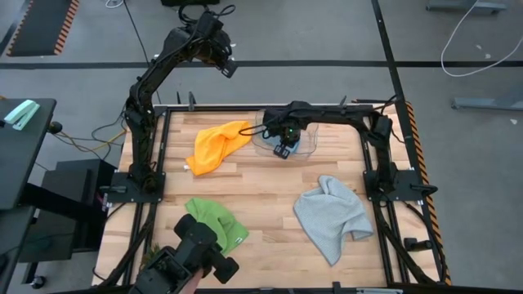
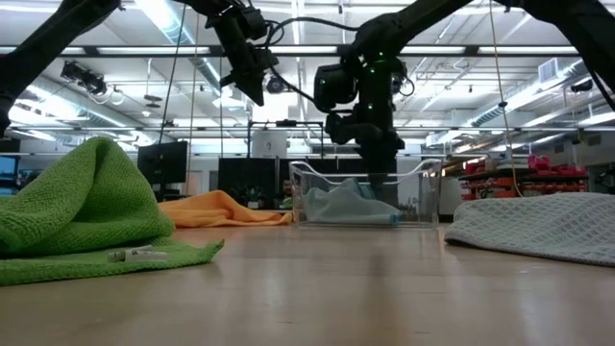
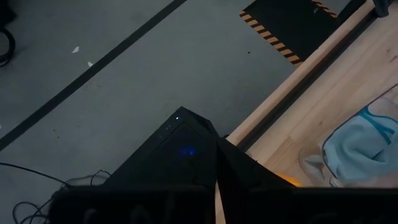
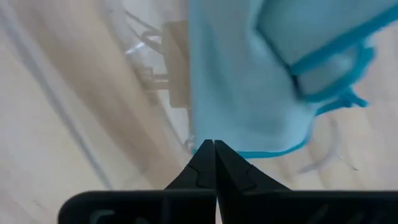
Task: Fold microfiber towels
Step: Put the blue microfiber cloth into the transparent bin
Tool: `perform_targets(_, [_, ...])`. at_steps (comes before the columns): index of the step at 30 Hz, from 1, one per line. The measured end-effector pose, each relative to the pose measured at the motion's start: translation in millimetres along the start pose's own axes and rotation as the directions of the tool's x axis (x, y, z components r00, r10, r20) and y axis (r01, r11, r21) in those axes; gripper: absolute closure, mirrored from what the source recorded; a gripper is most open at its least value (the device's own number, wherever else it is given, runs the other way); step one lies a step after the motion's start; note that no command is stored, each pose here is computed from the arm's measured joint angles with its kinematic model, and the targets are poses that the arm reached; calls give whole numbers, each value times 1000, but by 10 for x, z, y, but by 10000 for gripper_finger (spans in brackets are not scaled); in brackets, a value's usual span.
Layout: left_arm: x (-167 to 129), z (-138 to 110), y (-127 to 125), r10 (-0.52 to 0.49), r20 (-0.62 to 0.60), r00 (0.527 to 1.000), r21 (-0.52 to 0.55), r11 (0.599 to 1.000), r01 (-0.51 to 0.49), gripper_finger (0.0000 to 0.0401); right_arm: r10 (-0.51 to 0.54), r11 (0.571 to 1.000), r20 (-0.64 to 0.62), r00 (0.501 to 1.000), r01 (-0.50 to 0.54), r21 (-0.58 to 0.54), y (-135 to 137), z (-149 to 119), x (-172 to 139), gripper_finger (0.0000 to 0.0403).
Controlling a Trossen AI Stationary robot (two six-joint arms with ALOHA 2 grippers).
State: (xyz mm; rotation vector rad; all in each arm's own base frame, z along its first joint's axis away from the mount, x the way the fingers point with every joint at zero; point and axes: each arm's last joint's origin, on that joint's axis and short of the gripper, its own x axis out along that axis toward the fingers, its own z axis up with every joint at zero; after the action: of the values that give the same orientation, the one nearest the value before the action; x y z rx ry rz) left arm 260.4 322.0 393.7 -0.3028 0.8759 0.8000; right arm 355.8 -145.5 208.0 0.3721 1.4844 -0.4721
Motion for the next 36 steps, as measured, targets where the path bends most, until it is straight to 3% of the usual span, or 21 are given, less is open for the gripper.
perform_targets(24, [0, 11, 1, 1, 12, 1000, -9, 1000, -1, 378, 16, 1000, -101, 995, -14, 28, -174, -200, 425, 403])
perform_targets(31, [2, 11, 1, 1, 11, 1000, -10, 1000, -1, 373, -6, 1000, -222, 975, 9, 14, -181, -348, 477, 403])
perform_targets(36, [2, 11, 1, 1, 11, 1000, -10, 1000, -1, 383, -21, 1000, -122, 992, 22, 8, -153, -190, 327, 403])
